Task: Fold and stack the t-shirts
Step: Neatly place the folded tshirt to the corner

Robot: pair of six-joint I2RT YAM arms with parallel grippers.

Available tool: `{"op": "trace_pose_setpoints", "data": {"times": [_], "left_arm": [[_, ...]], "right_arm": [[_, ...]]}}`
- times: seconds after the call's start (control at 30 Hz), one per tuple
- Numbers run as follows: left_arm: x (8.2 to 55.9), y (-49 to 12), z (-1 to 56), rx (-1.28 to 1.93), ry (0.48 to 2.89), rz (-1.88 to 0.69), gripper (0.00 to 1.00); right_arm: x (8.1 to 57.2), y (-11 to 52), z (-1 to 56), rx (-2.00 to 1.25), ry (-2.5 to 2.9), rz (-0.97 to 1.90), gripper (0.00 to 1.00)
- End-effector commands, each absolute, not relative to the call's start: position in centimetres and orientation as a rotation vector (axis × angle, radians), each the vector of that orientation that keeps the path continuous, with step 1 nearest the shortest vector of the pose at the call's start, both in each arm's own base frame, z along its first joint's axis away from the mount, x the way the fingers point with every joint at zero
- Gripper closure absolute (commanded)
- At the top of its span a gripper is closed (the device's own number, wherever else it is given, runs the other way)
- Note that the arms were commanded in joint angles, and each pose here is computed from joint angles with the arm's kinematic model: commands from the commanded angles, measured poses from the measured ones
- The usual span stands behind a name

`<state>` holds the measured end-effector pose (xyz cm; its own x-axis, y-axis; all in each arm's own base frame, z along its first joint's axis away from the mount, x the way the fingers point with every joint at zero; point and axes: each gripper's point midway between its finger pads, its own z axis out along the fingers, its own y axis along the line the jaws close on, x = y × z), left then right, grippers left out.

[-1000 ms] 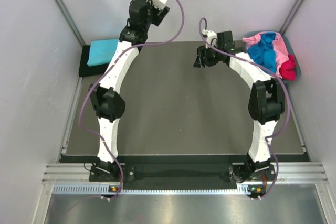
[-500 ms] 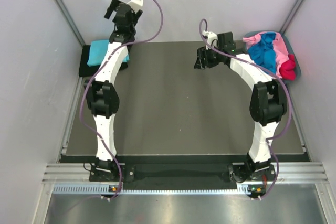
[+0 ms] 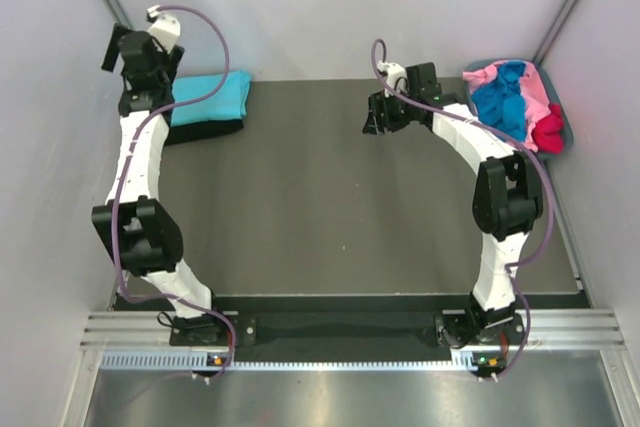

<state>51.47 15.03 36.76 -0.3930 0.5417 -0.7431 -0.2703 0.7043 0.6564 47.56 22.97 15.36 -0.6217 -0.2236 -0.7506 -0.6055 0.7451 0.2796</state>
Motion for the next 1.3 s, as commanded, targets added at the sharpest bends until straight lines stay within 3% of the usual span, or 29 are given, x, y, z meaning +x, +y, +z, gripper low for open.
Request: {"op": "trace_pose_setpoints", "data": {"times": [0.0,0.07,0.1,0.17,0.37,0.6,0.83,1.27], "left_arm": [[52.3,8.1,38.5,0.338,1.714,0.562,0.02],[53.4,7.2,34.8,0.176,1.864,0.372,0.07],[53.9,7.0,36.3,0.115,1.852,0.329,0.11],[54.5,7.1,32.4,-0.042,1.983,0.141,0.24],[56.5,5.9,27.5,-0.112,2.052,-0.095,0.22],[58.9,9.1,23.4,-0.195,2.089,-0.092,0.23],[59.6,13.5,20.3,-0.246,2.122,-0.003,0.17],[59.8,17.7,16.8,-0.268,2.166,0.051,0.26]], "right_arm": [[48.2,24.7,16.9,-0.664,2.152,0.694,0.39],[48.2,25.2,17.1,-0.678,2.144,0.693,0.39],[48.0,25.5,17.1,-0.688,2.14,0.693,0.39],[47.8,25.6,17.5,-0.709,2.124,0.681,0.39],[46.6,25.4,17.0,-0.737,2.138,0.674,0.39],[46.7,25.2,16.8,-0.746,2.137,0.654,0.39],[46.6,25.2,15.4,-0.743,2.171,0.666,0.39],[46.7,25.6,13.9,-0.749,2.202,0.67,0.39]]}}
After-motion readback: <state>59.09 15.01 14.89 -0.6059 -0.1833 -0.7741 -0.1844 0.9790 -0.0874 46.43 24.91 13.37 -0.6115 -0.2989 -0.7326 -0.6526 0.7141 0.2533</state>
